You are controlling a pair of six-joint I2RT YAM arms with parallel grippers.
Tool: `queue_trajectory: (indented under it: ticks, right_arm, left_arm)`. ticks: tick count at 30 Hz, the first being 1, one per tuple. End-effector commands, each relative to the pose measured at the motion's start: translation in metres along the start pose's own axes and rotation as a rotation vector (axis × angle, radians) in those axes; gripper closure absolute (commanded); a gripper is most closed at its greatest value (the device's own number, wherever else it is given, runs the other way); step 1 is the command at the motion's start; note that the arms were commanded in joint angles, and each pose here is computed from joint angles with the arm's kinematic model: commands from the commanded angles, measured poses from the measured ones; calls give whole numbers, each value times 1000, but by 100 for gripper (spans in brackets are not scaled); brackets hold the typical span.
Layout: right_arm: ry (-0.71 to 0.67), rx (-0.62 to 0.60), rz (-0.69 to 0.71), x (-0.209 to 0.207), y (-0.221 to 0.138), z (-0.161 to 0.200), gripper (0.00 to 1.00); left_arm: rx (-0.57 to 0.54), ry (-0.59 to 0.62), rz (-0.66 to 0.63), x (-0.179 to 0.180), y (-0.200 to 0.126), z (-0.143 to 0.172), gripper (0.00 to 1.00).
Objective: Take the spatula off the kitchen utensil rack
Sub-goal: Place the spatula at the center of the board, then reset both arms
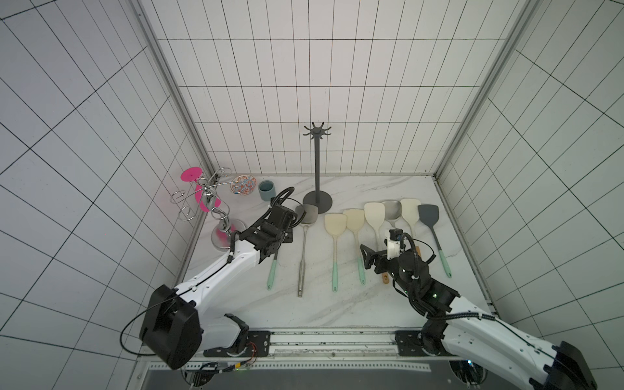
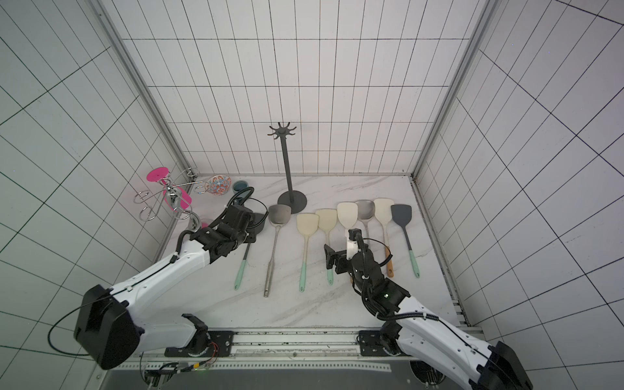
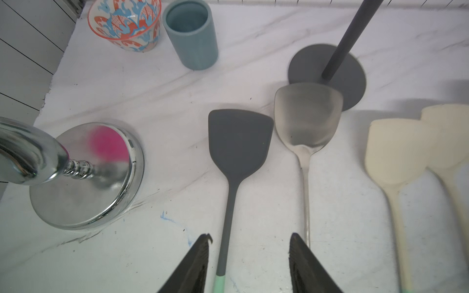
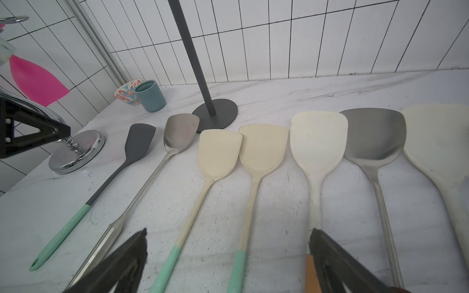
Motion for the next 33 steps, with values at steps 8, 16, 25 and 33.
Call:
queue_trajectory:
  ticks: [8, 16, 25, 33]
  right_arm:
    - [-44, -42, -64, 6, -10, 7, 1]
    - [-56, -106, -54, 2, -20, 2, 1]
    - [-129, -165, -89, 6, -29, -1, 1]
    - [-177, -225, -78, 2, -40, -4, 1]
  left_arm:
    - [-292, -92, 322, -33, -70, -25, 31]
    - [-428, -113, 485, -30, -94, -5, 3]
    - [-495, -112, 579, -17, -100, 17, 3]
    - [-521, -78, 621, -19, -108, 17, 3]
Point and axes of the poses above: each gripper's point midway between its finger pads, its own y axis out along the fingers, its own x axis along the line the jaws close on, z = x × y, the point moved 1 cm from there along -y, back along the fingers, and after that the axes turned 13 degrees about -y, right-handed, at the moved point
